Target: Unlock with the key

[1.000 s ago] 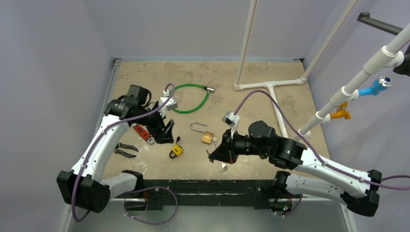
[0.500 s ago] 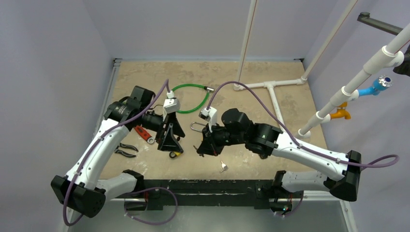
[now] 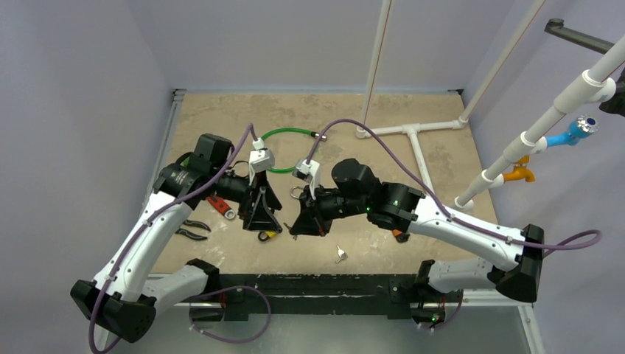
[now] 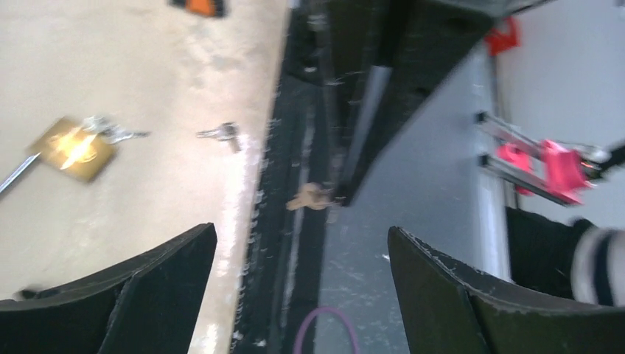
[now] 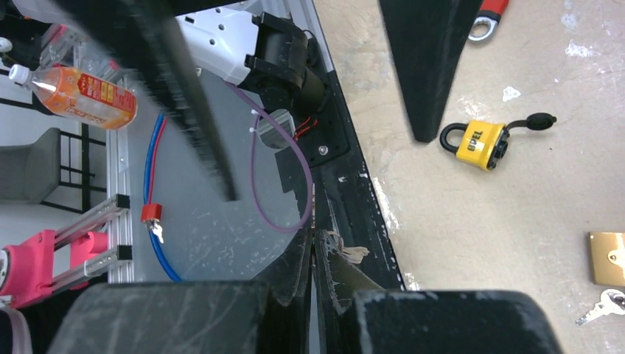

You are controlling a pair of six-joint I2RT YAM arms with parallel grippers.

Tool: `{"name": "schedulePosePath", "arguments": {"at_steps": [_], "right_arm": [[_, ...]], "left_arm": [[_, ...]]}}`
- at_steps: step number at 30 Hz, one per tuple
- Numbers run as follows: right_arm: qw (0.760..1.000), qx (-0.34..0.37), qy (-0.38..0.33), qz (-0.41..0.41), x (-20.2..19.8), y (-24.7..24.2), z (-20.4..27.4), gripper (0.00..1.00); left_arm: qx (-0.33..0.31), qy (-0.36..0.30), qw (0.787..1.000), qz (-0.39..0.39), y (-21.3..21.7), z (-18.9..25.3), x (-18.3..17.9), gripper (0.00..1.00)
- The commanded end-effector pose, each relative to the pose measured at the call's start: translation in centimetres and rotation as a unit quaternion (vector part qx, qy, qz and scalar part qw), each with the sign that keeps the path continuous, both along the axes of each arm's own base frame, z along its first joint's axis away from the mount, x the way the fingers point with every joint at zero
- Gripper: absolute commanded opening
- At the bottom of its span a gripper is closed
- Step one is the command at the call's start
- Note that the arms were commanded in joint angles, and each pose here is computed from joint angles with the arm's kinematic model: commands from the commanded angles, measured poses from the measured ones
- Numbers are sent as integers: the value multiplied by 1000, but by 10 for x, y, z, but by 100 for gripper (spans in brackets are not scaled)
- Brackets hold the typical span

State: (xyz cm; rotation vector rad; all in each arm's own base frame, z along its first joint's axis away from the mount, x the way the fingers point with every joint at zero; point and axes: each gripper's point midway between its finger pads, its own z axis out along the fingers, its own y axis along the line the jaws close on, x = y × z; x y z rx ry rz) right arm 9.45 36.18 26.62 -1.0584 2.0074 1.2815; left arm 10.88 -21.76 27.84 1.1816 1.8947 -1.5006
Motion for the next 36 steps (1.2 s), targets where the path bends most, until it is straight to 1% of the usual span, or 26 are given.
{"name": "schedulePosePath", "arguments": {"at_steps": [1, 2, 3, 5, 9, 11, 14, 16, 19, 20, 21, 23, 27, 29, 31, 32, 33, 34, 36], "right_arm": [[1000, 22, -18, 6, -4, -9, 17, 0], [1000, 18, -15, -6, -5, -16, 11, 0], [1000, 16, -10, -17, -5, -22, 7, 0], [999, 16, 2, -36, -10, -35, 1, 0], [997, 36, 20, -71, -16, -57, 6, 0], [994, 54, 23, -91, -17, -67, 16, 0], [990, 74, 25, -114, -18, -79, 29, 0], [989, 75, 24, -121, -18, -83, 35, 0], [989, 75, 18, -128, -16, -87, 43, 0], [989, 75, 15, -130, -16, -88, 45, 0], [988, 75, 11, -133, -15, -89, 47, 0], [988, 73, 5, -136, -13, -91, 50, 0], [988, 68, -7, -139, -10, -92, 52, 0], [988, 65, -10, -139, -9, -91, 52, 0], [988, 68, -13, -141, -7, -91, 54, 0], [987, 66, -15, -142, -7, -91, 53, 0], [987, 66, -17, -144, -6, -91, 54, 0], [987, 65, -19, -146, -5, -92, 55, 0], [986, 65, -24, -149, -4, -94, 57, 0]], "left_arm": [[140, -65, 977, 148, 22, -36, 59, 86], [191, -70, 963, 178, 34, -53, 73, 87], [235, -68, 950, 194, 44, -69, 84, 91], [287, -73, 930, 217, 58, -92, 98, 99], [354, -43, 904, 236, 68, -138, 107, 100], [375, -31, 896, 234, 68, -161, 107, 100], [407, -60, 885, 220, 63, -176, 115, 100], [433, -72, 875, 203, 60, -189, 113, 100], [481, -115, 851, 178, 62, -198, 114, 100], [501, -132, 837, 177, 67, -200, 118, 100], [513, -134, 830, 172, 71, -203, 118, 100], [529, -123, 825, 155, 76, -216, 111, 100], [521, -121, 835, 130, 72, -233, 101, 100], [526, -115, 835, 116, 67, -237, 98, 100], [539, -101, 830, 104, 63, -242, 97, 100], [537, -88, 833, 94, 58, -246, 94, 100], [542, -79, 833, 85, 56, -251, 91, 100], [544, -74, 832, 76, 55, -254, 89, 99], [543, -65, 835, 63, 52, -259, 86, 92]]}}
